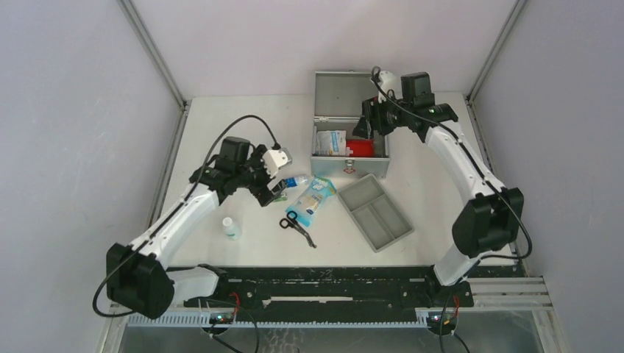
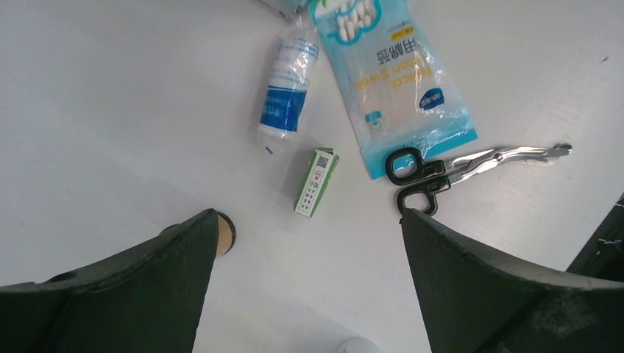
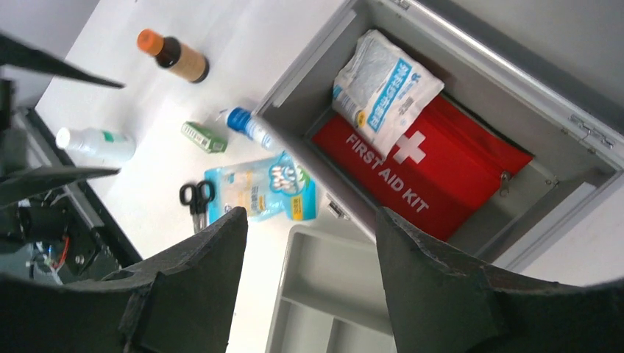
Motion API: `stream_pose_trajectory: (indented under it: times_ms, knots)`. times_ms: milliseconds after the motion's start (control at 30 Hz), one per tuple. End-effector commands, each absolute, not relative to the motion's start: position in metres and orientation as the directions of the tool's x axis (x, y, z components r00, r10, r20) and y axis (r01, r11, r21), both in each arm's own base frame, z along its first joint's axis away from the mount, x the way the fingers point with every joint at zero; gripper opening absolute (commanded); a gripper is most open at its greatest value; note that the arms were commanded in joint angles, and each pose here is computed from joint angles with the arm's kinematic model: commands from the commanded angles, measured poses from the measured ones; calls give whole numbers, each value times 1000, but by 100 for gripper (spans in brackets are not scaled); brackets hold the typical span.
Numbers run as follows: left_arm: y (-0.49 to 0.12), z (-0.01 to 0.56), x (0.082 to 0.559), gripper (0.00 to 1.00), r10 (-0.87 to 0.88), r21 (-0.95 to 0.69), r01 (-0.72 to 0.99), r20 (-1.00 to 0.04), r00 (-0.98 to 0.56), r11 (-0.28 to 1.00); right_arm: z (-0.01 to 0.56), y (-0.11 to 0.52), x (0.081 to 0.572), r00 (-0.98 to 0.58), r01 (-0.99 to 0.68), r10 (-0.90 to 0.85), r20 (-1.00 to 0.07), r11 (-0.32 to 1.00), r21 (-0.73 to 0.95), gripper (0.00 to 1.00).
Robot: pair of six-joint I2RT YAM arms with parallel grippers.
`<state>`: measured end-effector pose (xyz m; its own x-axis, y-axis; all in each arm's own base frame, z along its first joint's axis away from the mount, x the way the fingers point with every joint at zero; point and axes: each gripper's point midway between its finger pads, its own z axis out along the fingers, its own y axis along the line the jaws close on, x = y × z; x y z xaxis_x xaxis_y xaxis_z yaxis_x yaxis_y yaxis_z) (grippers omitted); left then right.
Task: Organize the medicine kit
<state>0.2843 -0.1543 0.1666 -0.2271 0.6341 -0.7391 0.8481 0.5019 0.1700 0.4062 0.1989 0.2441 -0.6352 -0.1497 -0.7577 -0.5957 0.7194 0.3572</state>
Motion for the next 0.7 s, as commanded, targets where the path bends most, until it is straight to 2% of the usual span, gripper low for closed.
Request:
stream_pose_trajectory:
  times_ms: [0, 167, 433, 667]
  knots:
    - [-160, 144, 299, 96, 681, 211, 841, -696, -228, 498, 273, 196, 379, -515, -703, -182, -838, 649, 291, 64]
    - [-198, 121, 298, 96, 666, 154, 842, -690, -283, 517, 266, 187, 364, -513, -687, -151, -845, 663, 297, 64]
    - [-251, 85, 290, 97, 673, 60, 846, -636, -376, 530, 264, 164, 367, -484, -659, -144, -863, 709, 252, 66]
    - [-273, 63, 301, 95, 685, 51, 838, -604, -407, 543, 265, 149, 367, -469, -646, -113, -876, 720, 253, 66]
